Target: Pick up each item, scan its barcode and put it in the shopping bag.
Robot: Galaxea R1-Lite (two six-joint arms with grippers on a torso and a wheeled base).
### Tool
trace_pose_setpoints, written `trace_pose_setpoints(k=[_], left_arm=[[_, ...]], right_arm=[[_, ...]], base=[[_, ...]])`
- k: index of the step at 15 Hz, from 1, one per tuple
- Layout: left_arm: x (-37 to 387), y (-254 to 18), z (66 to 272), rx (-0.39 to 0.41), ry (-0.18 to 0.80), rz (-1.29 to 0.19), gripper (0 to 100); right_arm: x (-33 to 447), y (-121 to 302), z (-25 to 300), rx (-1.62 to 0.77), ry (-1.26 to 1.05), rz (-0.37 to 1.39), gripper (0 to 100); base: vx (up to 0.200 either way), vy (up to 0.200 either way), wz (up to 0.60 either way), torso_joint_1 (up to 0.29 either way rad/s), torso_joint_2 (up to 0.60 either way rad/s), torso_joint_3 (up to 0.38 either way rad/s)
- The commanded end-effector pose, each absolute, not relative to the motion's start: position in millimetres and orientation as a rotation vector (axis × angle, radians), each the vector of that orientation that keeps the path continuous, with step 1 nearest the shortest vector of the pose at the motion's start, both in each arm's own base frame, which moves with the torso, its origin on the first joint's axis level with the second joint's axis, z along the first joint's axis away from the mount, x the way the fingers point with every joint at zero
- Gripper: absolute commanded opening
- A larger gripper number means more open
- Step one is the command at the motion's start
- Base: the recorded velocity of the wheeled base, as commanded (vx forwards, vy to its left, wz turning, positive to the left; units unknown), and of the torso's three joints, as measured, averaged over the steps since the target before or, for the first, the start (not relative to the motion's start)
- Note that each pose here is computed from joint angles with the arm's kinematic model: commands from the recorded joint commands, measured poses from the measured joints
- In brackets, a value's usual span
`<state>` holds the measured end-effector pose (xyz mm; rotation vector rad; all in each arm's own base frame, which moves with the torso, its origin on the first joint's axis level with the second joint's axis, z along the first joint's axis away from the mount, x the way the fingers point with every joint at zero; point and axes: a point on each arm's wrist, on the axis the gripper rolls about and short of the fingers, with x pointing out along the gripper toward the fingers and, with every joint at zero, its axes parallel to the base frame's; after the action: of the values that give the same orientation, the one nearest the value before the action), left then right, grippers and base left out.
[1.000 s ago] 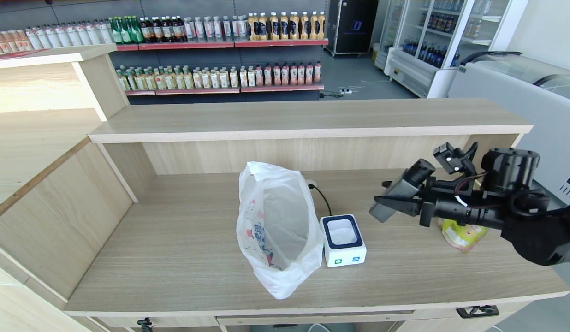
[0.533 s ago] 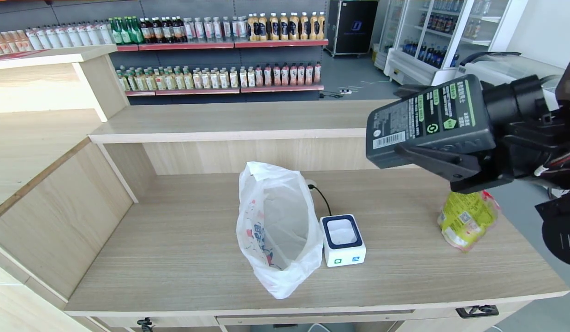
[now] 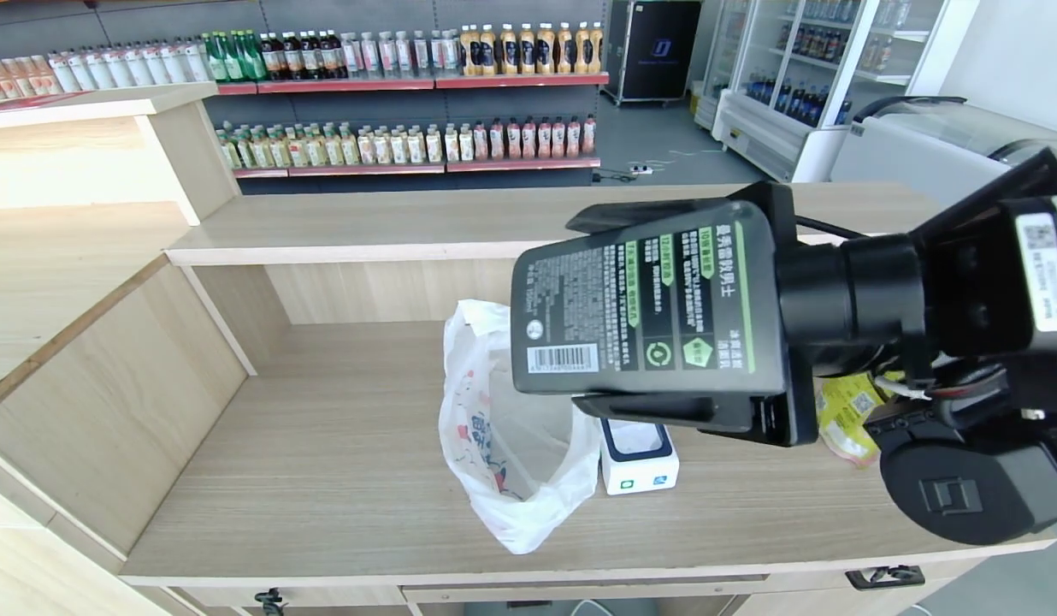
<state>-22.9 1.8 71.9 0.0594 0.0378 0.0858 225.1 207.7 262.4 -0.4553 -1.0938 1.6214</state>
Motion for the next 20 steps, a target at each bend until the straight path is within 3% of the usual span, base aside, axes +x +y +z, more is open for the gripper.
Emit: trace_pose_setpoints(k=[1,20], left_arm=[[-23,2,72,0.06,0.038,0.086,100],[-23,2,72,0.06,0.038,0.086,100]], right_arm=[[227,230,255,-0.433,-1.103,1.664,0],[227,287,248,-0.385,-1.196,1.743,0]], base=[[0.0,0.0,0.0,0.0,0.0,0.0],[0.0,0.0,0.0,0.0,0.0,0.0]])
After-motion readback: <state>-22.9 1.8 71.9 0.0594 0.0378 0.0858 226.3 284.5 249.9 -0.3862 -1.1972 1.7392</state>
